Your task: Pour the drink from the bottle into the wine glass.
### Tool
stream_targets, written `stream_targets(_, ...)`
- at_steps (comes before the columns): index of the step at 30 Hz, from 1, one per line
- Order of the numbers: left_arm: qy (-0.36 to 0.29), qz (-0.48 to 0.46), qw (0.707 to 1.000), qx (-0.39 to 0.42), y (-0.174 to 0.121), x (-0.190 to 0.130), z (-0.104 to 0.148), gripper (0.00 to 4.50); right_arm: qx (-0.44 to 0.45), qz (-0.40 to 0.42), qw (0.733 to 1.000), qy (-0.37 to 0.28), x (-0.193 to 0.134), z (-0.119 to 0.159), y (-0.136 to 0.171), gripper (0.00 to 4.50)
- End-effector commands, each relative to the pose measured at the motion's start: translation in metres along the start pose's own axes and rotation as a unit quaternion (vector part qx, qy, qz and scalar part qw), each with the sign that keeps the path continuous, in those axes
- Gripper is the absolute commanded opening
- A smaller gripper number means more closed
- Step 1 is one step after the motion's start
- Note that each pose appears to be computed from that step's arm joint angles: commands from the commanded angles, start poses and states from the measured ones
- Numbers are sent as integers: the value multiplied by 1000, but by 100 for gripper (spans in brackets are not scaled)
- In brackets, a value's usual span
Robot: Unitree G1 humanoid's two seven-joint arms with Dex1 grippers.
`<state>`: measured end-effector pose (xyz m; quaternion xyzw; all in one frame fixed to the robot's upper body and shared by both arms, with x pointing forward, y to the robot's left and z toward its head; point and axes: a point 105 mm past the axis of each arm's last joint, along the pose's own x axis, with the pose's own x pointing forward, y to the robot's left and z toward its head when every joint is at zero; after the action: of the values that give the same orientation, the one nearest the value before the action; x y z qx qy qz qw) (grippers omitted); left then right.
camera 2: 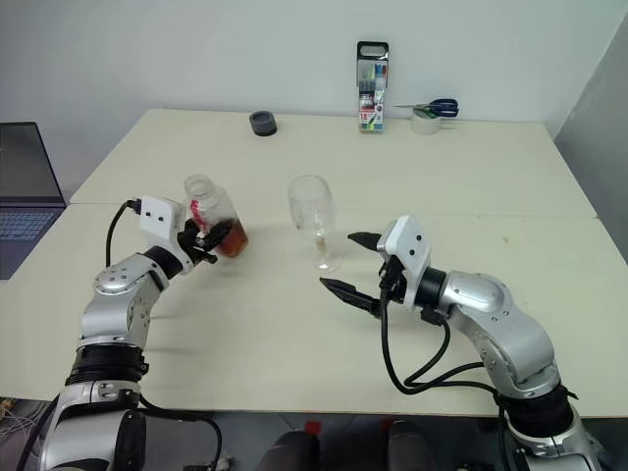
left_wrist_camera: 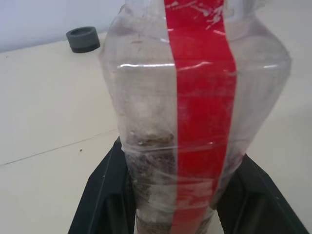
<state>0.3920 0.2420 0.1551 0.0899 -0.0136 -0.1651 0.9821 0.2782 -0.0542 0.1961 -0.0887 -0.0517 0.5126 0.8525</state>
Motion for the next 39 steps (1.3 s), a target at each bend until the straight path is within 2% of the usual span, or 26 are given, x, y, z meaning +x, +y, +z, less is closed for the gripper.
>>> stream_targets(1, -77, -15, 995, 61, -13, 5, 52, 169, -16, -24, 998, -49, -6, 26, -6, 450)
stream_targets(6, -119, -22, 977, 178, -26, 15, 89, 169, -9, -47, 997, -54, -10, 30, -13, 450)
stream_targets(13, -155, -23, 944, 291, -38, 28, 116, 169, -3, -68, 995, -66, -6, 35, -18, 450)
stream_targets(23, -174, -23, 895, 411, -44, 38, 120, 169, 6, -82, 994, -67, -4, 35, -25, 450)
stream_targets(30, -201, -28, 848, 490, -52, 43, 123, 169, 0, -91, 994, -54, -2, 30, -30, 450)
stream_targets(39, -204, -5, 826, 525, -42, 50, 127, 169, -1, -97, 994, -49, -1, 28, -31, 450)
